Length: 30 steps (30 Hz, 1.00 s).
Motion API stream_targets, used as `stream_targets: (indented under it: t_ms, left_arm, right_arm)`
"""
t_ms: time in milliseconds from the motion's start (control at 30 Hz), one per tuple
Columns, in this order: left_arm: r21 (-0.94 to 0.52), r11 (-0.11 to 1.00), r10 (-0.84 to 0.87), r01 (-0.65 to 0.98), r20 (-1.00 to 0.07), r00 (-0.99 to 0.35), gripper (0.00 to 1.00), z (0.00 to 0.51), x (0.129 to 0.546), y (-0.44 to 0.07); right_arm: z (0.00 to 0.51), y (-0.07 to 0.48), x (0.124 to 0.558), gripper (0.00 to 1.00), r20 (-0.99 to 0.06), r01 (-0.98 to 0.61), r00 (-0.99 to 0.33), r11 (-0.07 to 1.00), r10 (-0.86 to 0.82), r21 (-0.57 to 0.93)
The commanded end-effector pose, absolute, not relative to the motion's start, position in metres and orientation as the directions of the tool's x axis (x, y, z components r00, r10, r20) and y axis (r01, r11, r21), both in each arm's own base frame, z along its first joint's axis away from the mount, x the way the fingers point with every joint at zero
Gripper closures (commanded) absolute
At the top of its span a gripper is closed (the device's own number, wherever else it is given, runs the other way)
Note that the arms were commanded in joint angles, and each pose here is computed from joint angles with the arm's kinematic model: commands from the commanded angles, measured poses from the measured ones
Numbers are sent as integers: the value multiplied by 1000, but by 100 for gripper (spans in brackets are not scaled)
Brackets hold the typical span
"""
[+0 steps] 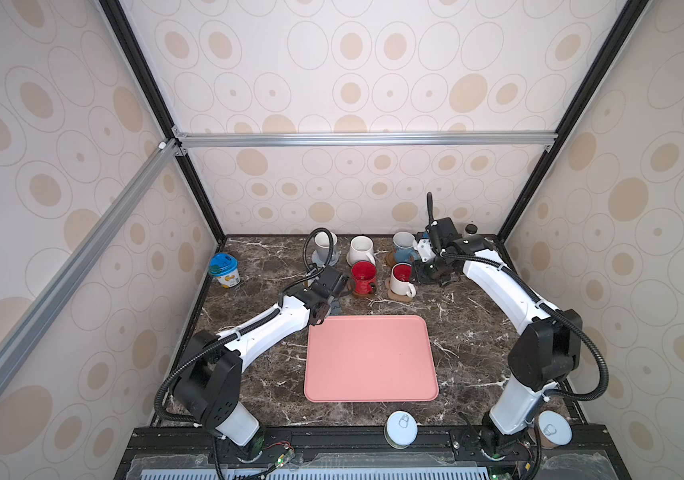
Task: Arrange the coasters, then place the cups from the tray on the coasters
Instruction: 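Lift the butterfly mug with left gripper and carry it toward the rattan coaster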
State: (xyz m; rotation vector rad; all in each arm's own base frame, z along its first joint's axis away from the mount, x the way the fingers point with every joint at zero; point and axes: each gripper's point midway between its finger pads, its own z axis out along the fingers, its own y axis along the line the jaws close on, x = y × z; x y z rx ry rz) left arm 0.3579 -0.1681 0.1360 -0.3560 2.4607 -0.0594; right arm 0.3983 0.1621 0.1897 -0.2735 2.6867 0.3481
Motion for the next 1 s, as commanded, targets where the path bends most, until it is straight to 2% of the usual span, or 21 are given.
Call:
stream_targets:
  t_ms: [0,467,967]
  left_arm:
    - [-191,952,-303,-238,-691,-657,86,178,392,-170]
    - [-183,948,-313,-262,-696,-646,86,173,433,-167]
    - [-202,942,-331,-266,-680,-654,87,161,455,-172]
  right_arm:
    - [197,156,391,61,-429,-229,-894,952,-125,201]
    - [191,154,383,61,-413,-236,-901,951,-137,201]
    - [187,153,386,61,-405,-239,-903,950,-142,200]
